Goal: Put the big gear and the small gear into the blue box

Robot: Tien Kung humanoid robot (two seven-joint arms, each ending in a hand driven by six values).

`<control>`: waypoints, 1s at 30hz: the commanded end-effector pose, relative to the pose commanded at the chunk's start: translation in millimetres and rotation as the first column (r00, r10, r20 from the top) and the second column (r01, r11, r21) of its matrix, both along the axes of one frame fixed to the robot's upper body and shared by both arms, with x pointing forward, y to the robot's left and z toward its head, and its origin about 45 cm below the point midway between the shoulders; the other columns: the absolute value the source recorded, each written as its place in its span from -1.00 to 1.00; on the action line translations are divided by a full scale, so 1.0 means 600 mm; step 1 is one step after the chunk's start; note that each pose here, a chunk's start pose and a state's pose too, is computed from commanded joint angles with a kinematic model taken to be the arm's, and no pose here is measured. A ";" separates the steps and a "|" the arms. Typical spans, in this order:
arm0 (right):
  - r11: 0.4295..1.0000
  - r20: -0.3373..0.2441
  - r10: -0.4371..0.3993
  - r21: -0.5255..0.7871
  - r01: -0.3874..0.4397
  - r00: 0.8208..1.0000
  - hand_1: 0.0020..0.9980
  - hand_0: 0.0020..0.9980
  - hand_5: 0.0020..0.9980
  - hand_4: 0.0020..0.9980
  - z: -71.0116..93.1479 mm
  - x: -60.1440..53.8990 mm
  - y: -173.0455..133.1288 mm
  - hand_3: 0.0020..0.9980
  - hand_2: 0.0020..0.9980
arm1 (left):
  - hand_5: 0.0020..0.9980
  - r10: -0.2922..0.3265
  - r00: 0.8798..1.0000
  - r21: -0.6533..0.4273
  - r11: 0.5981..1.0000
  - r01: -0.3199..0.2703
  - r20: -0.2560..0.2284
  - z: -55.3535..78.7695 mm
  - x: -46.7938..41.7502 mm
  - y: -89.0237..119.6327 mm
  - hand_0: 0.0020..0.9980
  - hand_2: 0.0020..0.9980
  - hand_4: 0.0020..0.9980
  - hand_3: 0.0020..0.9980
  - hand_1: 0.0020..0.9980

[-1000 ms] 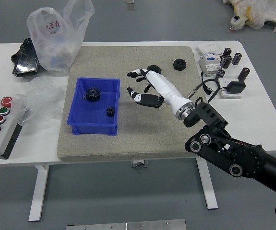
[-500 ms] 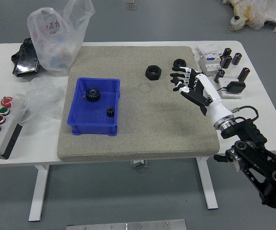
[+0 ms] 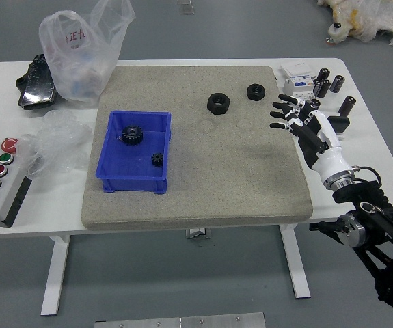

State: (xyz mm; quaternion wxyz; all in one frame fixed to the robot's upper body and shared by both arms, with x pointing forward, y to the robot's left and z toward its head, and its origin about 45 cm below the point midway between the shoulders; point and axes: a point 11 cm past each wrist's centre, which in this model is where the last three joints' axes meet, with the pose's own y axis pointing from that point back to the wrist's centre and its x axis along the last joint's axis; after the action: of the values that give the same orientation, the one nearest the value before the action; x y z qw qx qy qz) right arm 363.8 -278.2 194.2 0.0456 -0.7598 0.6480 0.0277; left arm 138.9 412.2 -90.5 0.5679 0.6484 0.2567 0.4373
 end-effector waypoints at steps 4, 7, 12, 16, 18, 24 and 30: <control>1.000 0.013 0.000 -0.007 0.000 1.000 0.29 0.13 -0.27 0.32 0.008 0.000 -0.001 0.34 0.33 | 0.03 -0.002 1.000 -0.002 1.000 0.002 0.003 0.000 0.002 -0.001 0.44 0.13 0.38 0.35 0.15; 1.000 0.028 -0.007 -0.017 0.008 1.000 0.29 0.13 -0.27 0.32 0.017 0.001 -0.006 0.34 0.33 | 0.03 -0.005 1.000 -0.005 1.000 0.005 0.010 0.001 0.006 -0.002 0.44 0.13 0.38 0.35 0.15; 0.999 0.042 -0.031 -0.023 0.032 0.999 0.30 0.13 -0.27 0.32 0.025 0.003 -0.021 0.34 0.33 | 0.02 -0.009 1.000 -0.009 1.000 0.009 0.016 0.000 0.004 -0.004 0.44 0.13 0.38 0.35 0.16; 0.999 0.046 -0.047 -0.021 0.048 0.998 0.30 0.14 -0.25 0.32 0.026 0.002 -0.029 0.34 0.33 | 0.02 -0.008 1.000 -0.011 1.000 0.009 0.017 -0.002 0.001 -0.005 0.44 0.13 0.38 0.35 0.15; 0.998 0.047 -0.054 -0.019 0.055 0.997 0.30 0.14 -0.25 0.32 0.027 0.002 -0.033 0.34 0.33 | 0.02 -0.008 1.000 -0.012 1.000 0.008 0.017 -0.002 0.000 -0.005 0.44 0.13 0.38 0.35 0.15; 0.998 0.056 -0.067 -0.018 0.068 0.996 0.30 0.17 -0.23 0.35 0.033 0.002 -0.042 0.34 0.32 | 0.01 -0.010 1.000 -0.014 1.000 0.011 0.024 -0.002 0.003 -0.006 0.44 0.12 0.38 0.35 0.15; 0.997 0.072 -0.076 -0.015 0.077 0.995 0.30 0.19 -0.17 0.38 0.043 0.005 -0.048 0.34 0.32 | 0.01 -0.034 0.999 -0.014 0.999 0.035 0.033 0.002 0.015 -0.006 0.44 0.12 0.38 0.35 0.12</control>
State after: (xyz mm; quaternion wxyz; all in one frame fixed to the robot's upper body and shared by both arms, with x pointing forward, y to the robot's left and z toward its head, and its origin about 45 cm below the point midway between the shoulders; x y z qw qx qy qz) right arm 367.0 -307.0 219.7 0.0630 -0.7353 0.6747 -0.0069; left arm 147.7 408.6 -89.3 0.5840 0.6415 0.2394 0.4360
